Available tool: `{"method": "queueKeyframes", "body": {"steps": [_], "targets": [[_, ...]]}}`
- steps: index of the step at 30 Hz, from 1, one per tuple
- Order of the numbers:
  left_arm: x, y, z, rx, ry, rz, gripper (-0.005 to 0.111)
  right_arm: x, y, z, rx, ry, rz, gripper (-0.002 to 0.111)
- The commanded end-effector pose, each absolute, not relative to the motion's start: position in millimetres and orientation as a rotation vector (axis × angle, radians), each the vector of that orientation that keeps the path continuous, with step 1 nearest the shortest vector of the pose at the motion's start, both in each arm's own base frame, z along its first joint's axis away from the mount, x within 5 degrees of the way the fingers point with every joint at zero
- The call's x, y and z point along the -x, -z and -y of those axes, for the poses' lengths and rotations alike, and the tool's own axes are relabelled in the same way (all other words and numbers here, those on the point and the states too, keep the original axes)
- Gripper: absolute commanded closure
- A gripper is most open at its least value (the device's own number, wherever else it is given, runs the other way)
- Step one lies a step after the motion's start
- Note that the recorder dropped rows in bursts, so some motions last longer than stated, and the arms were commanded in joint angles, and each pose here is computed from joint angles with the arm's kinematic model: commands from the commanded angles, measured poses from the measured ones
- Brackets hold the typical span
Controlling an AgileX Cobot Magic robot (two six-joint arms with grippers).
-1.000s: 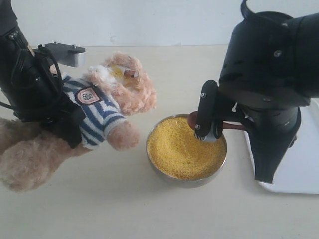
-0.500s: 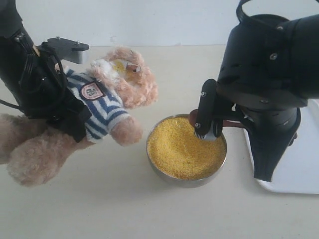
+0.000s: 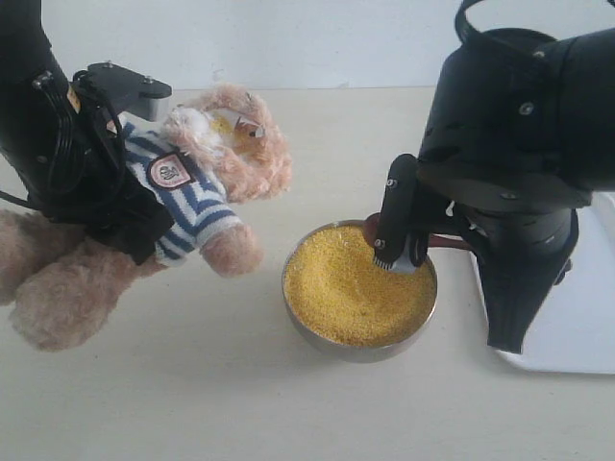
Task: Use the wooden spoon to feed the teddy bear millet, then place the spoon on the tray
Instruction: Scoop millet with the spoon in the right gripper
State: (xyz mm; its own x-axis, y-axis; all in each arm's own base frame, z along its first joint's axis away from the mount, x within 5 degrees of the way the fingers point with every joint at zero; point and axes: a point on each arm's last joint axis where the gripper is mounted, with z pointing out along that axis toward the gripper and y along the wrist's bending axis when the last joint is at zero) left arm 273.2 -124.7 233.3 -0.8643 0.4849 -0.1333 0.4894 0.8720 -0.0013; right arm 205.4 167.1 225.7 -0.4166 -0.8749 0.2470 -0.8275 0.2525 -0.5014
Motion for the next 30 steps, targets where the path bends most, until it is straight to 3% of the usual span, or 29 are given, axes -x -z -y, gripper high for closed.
{"method": "queueKeyframes", "body": {"steps": [1,12,30], "targets": [[-272.7,-236.2,125.7,-0.753,0.048,-2.891,0.103,-198.8,-226.4,-175.6,1.717,0.913,-2.337,0.109],[-272.7,-236.2,124.5,-0.759,0.039,-2.895,0.103,-196.0,-208.2,-193.9,1.83,1.028,-2.223,0.109],[-272.2,-236.1,124.8,-0.756,0.046,-2.9,0.103,-185.3,-208.3,-205.1,1.88,1.031,-2.144,0.109]]}}
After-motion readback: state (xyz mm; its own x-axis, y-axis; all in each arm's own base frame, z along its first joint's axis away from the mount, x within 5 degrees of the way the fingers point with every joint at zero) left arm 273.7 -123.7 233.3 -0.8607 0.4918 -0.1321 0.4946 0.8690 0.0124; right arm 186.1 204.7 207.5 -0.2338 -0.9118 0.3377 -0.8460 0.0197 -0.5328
